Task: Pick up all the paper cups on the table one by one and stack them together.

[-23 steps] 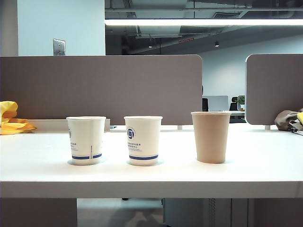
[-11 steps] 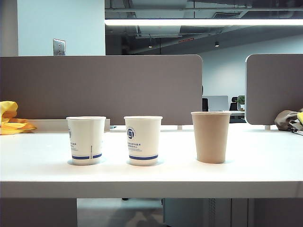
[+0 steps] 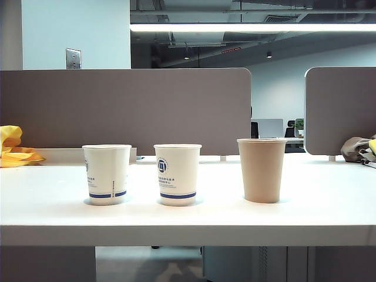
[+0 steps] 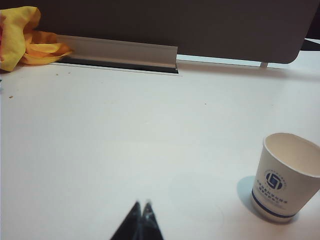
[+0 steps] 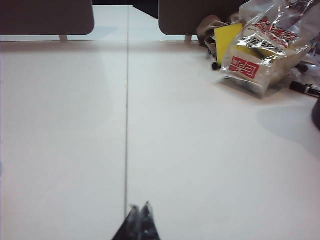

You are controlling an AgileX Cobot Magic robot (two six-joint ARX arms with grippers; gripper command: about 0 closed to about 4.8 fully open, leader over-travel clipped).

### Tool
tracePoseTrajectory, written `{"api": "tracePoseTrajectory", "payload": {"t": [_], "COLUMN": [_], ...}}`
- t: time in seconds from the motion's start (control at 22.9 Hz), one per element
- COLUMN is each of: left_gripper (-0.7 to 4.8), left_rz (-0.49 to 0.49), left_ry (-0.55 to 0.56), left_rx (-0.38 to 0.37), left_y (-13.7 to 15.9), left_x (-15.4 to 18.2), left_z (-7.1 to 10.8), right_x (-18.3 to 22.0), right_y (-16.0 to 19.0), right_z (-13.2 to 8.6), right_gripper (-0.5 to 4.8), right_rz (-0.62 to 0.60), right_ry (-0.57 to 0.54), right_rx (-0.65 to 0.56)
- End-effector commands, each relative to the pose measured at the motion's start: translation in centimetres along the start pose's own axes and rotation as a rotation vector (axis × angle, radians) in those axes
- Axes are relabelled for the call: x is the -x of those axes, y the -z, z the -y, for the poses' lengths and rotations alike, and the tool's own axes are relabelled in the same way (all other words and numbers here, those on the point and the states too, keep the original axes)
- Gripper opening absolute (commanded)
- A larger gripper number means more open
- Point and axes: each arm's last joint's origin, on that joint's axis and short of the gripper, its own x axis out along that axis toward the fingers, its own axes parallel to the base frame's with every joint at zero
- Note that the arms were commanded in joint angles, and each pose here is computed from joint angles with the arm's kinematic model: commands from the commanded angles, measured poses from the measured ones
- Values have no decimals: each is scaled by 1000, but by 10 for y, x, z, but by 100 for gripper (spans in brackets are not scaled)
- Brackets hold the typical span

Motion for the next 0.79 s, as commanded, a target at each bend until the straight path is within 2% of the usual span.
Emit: {"api": "tracePoseTrajectory", "payload": {"t": [0.04,0.26,0.31,0.39,0.44,0.48,0.57,0.7,0.79], "left_gripper": [-5,1,4,4,4,4,3,-6,-6], "left_rz": [9,26,48,96,135,153,203,312,350], "left_ry": [6,20,24,53,99,129,160,195,201], "left_rx": [4,88,117,131,124,119,112,93,88], "left_y": [-2,-4,-7,-13,-22,-28,-47,-87,-111], "left_x": [0,0,1,1,4,5,12,30,44], "left_z": [0,1,1,2,4,5,7,11,13], "right_x": [-1,-1,0,0,1,2,5,18,30], "right_y": [1,0,-1,-6,-12,-15,-27,-56,-76], "right_z": [-1,-1,-2,-4,-5,-6,-6,-7,-7], "right_gripper": [0,0,0,0,0,0,-1,-1,-2], "right_rz": [10,10,19,55,105,131,169,192,206], "right_ry": [-17,-25,-58,-130,-207,-238,-277,-342,-355], "right_rx": [-44,-230,-245,-245,-263,-284,-399,-401,-396]}}
